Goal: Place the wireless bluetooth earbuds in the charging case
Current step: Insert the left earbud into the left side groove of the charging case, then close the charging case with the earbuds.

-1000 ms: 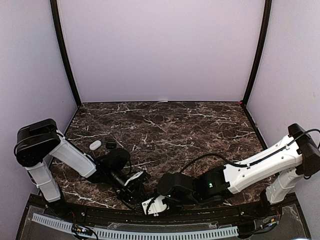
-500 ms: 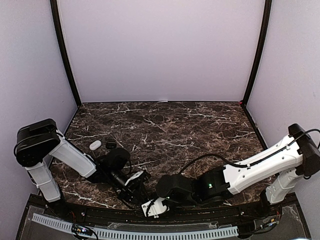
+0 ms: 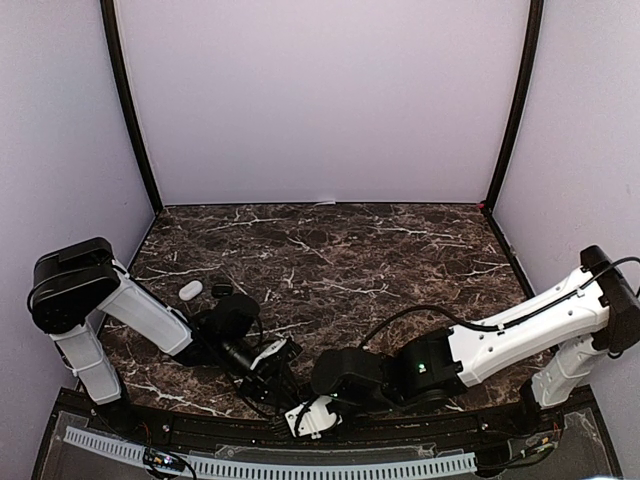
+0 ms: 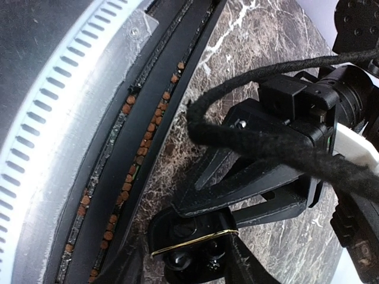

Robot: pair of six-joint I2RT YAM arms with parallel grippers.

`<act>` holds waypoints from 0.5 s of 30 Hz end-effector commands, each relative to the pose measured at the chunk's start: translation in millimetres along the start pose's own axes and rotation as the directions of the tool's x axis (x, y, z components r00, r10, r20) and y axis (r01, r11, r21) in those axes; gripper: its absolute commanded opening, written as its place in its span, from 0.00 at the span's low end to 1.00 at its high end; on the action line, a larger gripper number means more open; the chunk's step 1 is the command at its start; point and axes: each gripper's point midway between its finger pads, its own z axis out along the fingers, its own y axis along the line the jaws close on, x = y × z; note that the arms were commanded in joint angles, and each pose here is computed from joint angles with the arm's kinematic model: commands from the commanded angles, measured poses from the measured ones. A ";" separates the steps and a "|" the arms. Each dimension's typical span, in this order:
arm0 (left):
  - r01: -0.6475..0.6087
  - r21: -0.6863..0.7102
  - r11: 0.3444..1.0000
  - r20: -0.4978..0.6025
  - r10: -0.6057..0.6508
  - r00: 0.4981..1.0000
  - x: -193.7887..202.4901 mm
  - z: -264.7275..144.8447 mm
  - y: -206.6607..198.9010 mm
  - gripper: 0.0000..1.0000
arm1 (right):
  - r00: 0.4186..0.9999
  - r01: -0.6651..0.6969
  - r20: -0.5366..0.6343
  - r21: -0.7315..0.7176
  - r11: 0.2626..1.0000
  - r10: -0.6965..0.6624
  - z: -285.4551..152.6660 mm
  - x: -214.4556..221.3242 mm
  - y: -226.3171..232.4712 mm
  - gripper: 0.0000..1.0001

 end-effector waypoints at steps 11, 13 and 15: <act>-0.136 -0.072 0.988 0.046 0.140 0.989 -21.6 -7.7 -0.7 0.06 | 0.918 -0.324 0.242 0.001 0.946 0.314 -47.7 -11.2 -48.5 0.44; -0.167 -0.117 0.979 0.052 0.174 0.983 -24.4 -10.5 2.0 0.06 | 0.870 -0.421 0.290 0.013 0.907 0.399 -53.3 -3.7 -60.7 0.42; -0.195 -0.152 0.969 0.059 0.206 0.977 -28.3 -13.4 3.9 0.06 | 0.798 -0.545 0.334 0.046 0.837 0.501 -57.8 12.4 -77.4 0.44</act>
